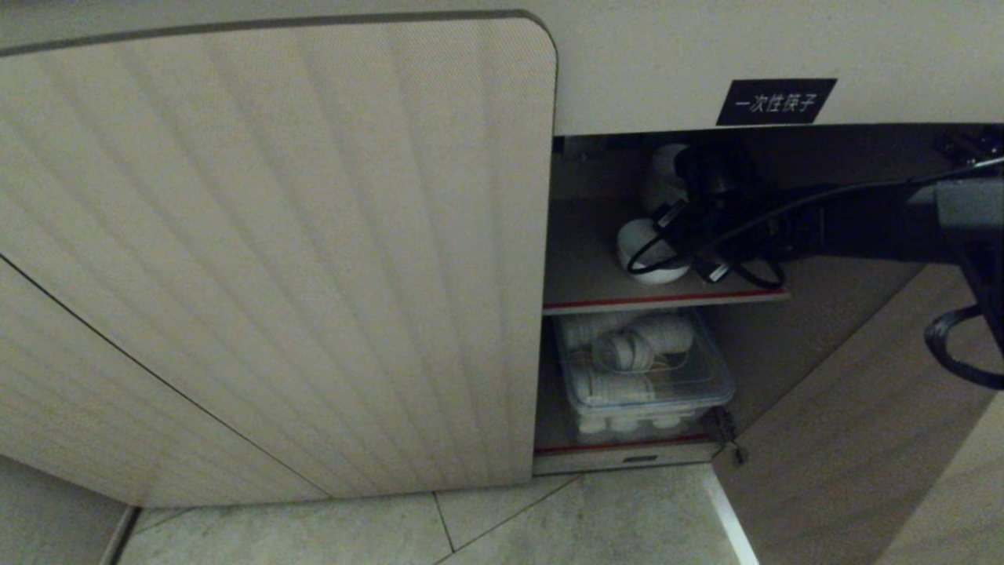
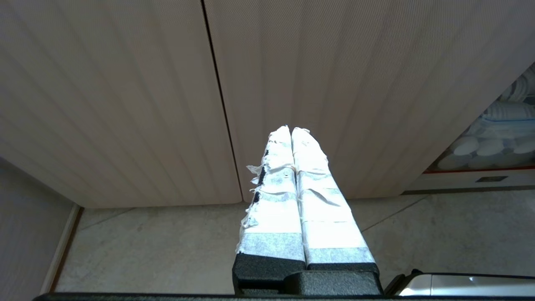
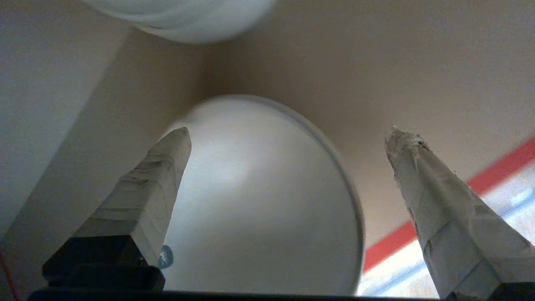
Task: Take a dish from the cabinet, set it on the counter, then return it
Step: Put it back into the cabinet, then close the cabinet door
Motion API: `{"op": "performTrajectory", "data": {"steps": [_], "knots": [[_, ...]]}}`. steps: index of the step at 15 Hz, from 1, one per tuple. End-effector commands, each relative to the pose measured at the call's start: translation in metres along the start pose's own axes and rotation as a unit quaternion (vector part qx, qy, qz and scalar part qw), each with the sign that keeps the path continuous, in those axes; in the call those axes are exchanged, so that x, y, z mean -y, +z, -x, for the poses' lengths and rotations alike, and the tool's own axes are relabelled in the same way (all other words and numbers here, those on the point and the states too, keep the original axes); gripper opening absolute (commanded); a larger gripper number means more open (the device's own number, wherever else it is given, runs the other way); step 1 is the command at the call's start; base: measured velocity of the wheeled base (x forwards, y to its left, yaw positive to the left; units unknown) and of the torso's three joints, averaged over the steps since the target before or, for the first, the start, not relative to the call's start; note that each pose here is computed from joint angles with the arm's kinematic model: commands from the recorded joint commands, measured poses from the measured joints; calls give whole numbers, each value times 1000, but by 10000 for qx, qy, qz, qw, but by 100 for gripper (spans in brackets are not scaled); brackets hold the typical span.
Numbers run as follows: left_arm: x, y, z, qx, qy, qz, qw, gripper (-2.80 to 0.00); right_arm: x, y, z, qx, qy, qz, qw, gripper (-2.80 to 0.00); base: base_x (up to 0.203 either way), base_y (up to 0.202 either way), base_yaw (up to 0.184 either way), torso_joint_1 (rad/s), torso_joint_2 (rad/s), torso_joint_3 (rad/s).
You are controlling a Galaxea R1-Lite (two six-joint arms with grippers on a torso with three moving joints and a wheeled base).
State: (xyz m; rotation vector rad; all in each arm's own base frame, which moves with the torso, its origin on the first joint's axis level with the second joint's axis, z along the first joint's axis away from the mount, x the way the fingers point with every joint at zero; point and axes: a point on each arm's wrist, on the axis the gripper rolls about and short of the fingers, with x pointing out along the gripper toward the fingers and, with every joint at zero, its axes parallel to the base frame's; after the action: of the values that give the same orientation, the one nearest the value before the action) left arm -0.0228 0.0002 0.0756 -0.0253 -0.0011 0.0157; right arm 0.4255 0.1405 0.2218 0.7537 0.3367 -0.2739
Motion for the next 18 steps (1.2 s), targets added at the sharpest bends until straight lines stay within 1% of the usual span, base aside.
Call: {"op": "performTrajectory", "data": {"steps": [1, 2, 5, 8, 12, 15, 18], "knots": [[0, 0, 0, 4, 6, 4, 10000, -280, 4, -1, 3, 111, 115, 158, 9997, 0, 0, 0, 0, 0, 0, 0], [0, 0, 0, 4, 6, 4, 10000, -280, 4, -1, 4, 204, 233, 254, 9992, 0, 0, 0, 0, 0, 0, 0], [0, 0, 0, 4, 6, 4, 10000, -280, 7, -3, 4, 377, 405, 604, 9966, 0, 0, 0, 0, 0, 0, 0], [0, 0, 0, 4, 6, 4, 10000, -280, 10, -4, 5, 644, 640, 944, 9914, 0, 0, 0, 0, 0, 0, 0], [0, 0, 0, 5, 6, 4, 10000, -280, 10, -2, 8, 805, 766, 1089, 9878, 0, 0, 0, 0, 0, 0, 0], [0, 0, 0, 4, 6, 4, 10000, -280, 13, -3, 10, 1125, 1001, 1307, 9799, 0, 0, 0, 0, 0, 0, 0], [0, 0, 0, 4, 6, 4, 10000, -280, 19, -7, 11, 1163, 1025, 1343, 9787, 0, 0, 0, 0, 0, 0, 0]]}}
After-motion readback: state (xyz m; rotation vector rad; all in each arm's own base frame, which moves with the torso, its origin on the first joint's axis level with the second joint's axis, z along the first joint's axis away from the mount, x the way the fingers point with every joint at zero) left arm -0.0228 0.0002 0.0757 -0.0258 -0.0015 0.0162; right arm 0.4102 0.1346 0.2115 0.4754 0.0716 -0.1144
